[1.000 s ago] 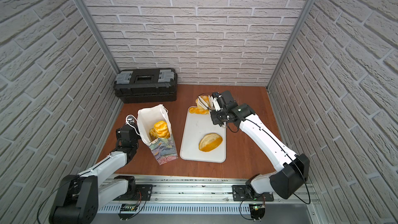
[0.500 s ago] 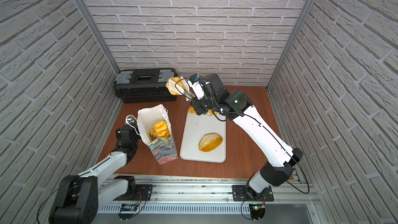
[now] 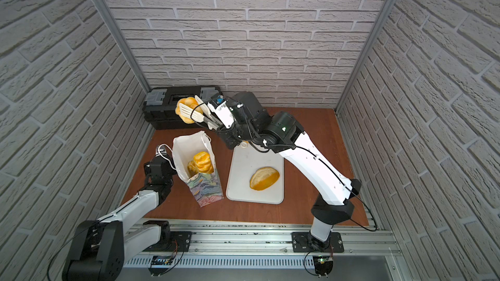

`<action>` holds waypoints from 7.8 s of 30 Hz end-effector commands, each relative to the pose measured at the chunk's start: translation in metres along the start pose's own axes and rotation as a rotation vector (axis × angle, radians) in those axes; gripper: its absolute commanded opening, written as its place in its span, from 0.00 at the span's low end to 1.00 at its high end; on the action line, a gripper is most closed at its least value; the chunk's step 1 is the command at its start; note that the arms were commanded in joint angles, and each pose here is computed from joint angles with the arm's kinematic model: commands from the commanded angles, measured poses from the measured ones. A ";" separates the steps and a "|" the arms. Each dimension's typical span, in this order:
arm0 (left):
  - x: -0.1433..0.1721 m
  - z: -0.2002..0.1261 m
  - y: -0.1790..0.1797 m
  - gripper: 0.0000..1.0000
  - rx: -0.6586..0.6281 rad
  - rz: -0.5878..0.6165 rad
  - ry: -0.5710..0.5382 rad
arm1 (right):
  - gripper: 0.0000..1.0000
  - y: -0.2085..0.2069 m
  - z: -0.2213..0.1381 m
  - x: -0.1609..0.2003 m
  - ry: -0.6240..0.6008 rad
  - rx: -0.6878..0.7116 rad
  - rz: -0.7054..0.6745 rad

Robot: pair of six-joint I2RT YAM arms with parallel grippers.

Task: Pack bread into a paper bag
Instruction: Place the fake bread in the paper bag, then pick up the fake bread from the plate.

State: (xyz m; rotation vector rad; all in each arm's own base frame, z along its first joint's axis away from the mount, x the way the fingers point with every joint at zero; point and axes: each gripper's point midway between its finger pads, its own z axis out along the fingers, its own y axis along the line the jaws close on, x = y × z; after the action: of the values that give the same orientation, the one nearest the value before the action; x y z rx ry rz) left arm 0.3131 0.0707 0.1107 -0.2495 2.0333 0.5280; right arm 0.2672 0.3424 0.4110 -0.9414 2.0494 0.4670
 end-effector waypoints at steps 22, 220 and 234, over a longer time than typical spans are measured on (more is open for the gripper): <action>0.001 -0.004 0.035 0.98 -0.132 -0.106 0.000 | 0.33 0.033 0.029 0.028 0.040 -0.024 -0.011; -0.001 -0.006 0.030 0.98 -0.096 -0.103 -0.022 | 0.07 -0.177 0.096 0.263 0.563 0.267 0.201; -0.001 -0.006 0.029 0.98 -0.090 -0.107 -0.023 | 0.02 -0.179 0.034 0.183 0.309 0.337 0.207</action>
State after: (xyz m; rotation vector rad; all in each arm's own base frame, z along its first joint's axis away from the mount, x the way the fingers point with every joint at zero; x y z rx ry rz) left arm 0.2974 0.0924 0.1172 -0.3899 1.9989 0.5678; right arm 0.3449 0.1599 0.2054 -0.6901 2.5302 0.0507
